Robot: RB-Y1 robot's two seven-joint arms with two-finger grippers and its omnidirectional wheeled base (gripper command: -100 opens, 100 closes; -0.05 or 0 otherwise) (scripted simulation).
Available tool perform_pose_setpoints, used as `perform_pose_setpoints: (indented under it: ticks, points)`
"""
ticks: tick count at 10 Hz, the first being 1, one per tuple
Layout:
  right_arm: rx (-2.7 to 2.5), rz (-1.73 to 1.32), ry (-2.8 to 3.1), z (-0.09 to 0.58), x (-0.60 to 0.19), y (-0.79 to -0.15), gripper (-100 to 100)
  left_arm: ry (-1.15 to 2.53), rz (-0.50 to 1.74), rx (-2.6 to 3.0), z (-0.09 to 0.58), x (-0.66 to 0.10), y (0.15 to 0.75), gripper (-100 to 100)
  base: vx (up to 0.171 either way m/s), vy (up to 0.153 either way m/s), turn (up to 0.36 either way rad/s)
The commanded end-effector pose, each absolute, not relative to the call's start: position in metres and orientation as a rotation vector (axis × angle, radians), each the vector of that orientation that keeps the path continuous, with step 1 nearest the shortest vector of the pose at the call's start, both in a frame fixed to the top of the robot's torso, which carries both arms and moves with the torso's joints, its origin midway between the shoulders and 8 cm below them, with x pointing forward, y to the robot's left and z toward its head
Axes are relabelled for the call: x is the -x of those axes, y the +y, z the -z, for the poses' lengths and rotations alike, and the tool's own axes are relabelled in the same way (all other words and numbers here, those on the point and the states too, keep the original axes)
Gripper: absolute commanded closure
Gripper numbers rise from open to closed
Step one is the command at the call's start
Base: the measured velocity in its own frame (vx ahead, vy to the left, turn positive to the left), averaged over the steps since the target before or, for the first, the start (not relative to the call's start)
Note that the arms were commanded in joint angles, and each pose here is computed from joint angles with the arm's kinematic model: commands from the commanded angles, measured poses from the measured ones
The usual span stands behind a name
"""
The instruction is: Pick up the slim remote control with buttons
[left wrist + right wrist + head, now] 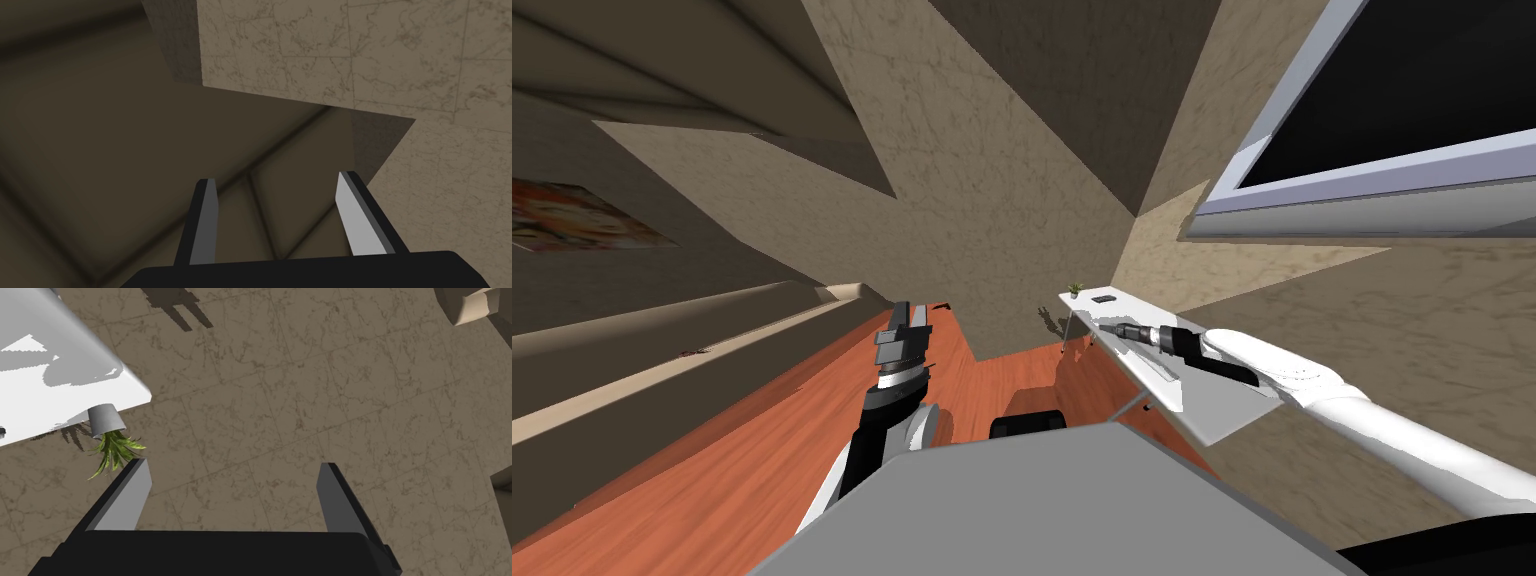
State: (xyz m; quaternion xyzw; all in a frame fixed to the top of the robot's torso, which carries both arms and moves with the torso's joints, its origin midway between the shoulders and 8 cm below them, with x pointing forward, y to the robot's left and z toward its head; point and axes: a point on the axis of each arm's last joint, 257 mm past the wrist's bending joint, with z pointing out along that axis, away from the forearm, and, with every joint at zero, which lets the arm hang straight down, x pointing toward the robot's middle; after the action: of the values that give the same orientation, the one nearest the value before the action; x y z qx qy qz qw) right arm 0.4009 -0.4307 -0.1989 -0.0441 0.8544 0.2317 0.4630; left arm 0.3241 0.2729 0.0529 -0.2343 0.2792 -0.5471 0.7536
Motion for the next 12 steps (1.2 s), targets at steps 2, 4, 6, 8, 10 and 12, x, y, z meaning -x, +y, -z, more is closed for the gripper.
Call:
perform_pose_setpoints:
  ticks: [2,4,6,8,10,12]
  points:
    - [0.123,-0.501,2.212,0.218,-0.39,-0.454,-100,0.609,1.194,0.511,-0.053,-0.324,0.273,0,0.047,-0.011,0.057]
    - [0.126,-0.445,2.306,0.235,-0.375,-0.475,-100,0.609,1.194,0.511,-0.053,-0.324,0.273,0,0.07,-0.014,0.059]
    - [0.126,-0.388,2.399,0.25,-0.359,-0.497,-100,0.609,1.194,0.511,-0.053,-0.324,0.273,0,0.054,-0.017,0.056]
    - [0.123,-0.331,2.491,0.263,-0.34,-0.518,-100,0.609,1.194,0.511,-0.053,-0.324,0.273,0,0.048,-0.024,0.054]
    - [0.095,-0.237,2.666,0.29,-0.295,-0.556,-100,0.609,1.194,0.511,-0.053,-0.324,0.273,0,0.078,-0.02,0.091]
    - [0.094,-0.173,2.755,0.295,-0.272,-0.578,-100,0.609,1.194,0.511,-0.053,-0.324,0.273,0,0.062,-0.024,0.056]
